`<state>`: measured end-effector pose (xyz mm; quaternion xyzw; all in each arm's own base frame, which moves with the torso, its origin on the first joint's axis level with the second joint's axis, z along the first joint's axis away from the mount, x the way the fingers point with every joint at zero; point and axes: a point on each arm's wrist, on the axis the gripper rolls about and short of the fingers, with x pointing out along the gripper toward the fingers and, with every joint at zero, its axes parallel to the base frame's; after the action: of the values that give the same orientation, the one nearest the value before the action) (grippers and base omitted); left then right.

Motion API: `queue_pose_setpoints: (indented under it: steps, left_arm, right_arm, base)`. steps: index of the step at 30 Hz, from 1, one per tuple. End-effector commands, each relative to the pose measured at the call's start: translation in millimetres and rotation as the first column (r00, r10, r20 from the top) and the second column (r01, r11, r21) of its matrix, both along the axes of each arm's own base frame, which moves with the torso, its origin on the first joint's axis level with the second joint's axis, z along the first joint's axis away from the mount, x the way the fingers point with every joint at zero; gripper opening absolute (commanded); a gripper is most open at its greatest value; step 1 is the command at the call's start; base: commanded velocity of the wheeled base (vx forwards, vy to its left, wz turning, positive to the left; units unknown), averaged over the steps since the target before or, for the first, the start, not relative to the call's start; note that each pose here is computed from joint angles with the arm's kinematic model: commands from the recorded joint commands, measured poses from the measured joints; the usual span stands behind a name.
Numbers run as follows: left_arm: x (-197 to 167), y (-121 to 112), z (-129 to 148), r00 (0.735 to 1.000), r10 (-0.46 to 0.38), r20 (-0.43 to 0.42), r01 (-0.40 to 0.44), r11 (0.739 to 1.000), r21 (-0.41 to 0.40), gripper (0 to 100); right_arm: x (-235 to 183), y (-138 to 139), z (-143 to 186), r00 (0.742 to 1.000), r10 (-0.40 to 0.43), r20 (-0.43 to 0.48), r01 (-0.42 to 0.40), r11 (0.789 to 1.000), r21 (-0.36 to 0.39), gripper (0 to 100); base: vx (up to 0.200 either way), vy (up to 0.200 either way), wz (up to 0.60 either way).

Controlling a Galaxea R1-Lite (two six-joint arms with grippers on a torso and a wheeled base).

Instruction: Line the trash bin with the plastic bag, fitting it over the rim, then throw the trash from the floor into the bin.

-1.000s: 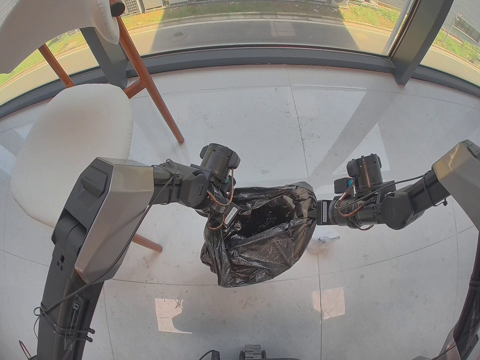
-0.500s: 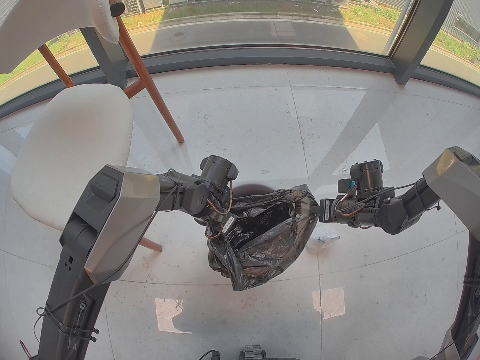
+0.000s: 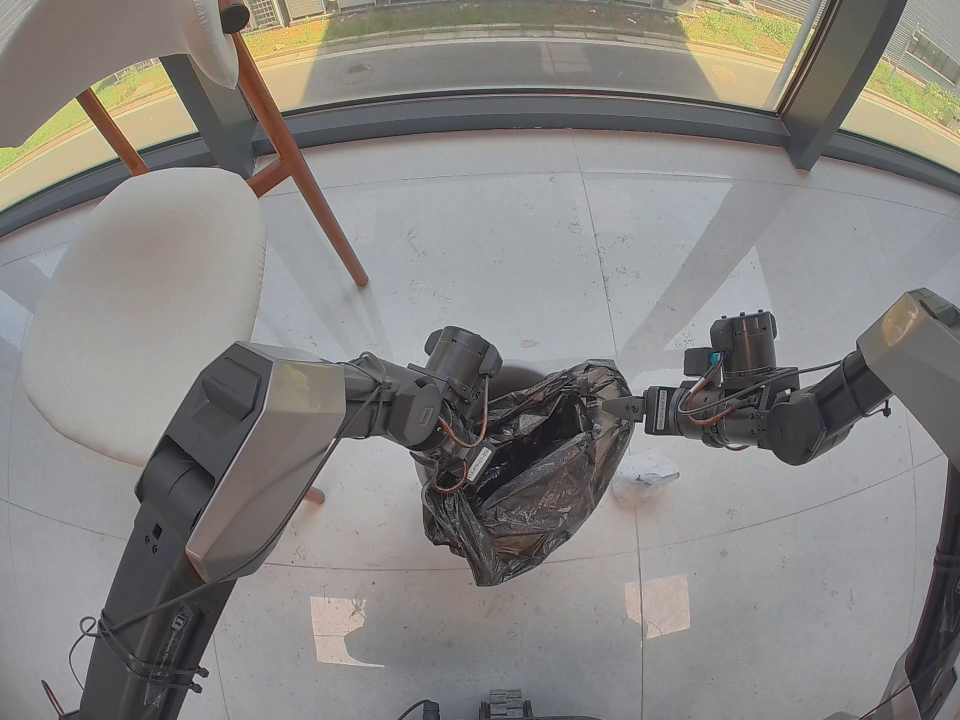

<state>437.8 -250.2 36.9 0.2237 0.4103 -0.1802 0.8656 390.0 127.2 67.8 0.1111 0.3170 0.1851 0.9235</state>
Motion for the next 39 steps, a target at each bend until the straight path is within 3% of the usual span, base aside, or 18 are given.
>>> queue_pose_setpoints:
  steps: [1,9,12,24,25,30,39]
  left_arm:
    - [-5,-7,-6,1.000,-0.005,-0.022,0.005,1.000,0.004,0]
    - [-23,-8,-16,0.986,-0.006,-0.165,0.022,0.995,0.095,0]
    - [-26,-11,-22,0.983,-0.002,-0.183,0.020,0.995,0.098,0]
    - [-11,-33,-6,0.998,-0.027,0.050,0.030,0.997,-0.071,0]
    - [-10,-33,-3,0.998,-0.027,0.059,0.031,0.997,-0.075,100]
    - [-10,-37,3,0.995,-0.028,0.099,0.038,0.994,-0.098,100]
    - [-18,-38,58,0.978,-0.025,0.205,0.058,0.986,-0.157,100]
  right_arm:
    - [-2,2,0,1.000,0.006,-0.002,-0.006,1.000,0.000,100]
    - [-1,1,2,1.000,0.004,0.004,-0.004,1.000,0.001,100]
    - [-1,0,2,1.000,0.002,0.003,-0.002,1.000,0.000,100]
    - [-2,-2,2,0.997,-0.004,0.078,0.003,1.000,0.022,100]
    - [-3,-2,1,0.997,-0.005,0.081,0.003,1.000,0.023,100]
    - [-4,-2,1,0.997,-0.003,0.080,0.002,1.000,0.021,100]
    - [-6,-3,2,0.997,-0.006,0.079,0.005,1.000,0.020,100]
  base:
    - [0.000,0.000,0.00]
    - [0.000,0.000,0.00]
    - [0.000,0.000,0.00]
    - [0.000,0.000,0.00]
    - [0.000,0.000,0.00]
    - [0.000,0.000,0.00]
    - [0.000,0.000,0.00]
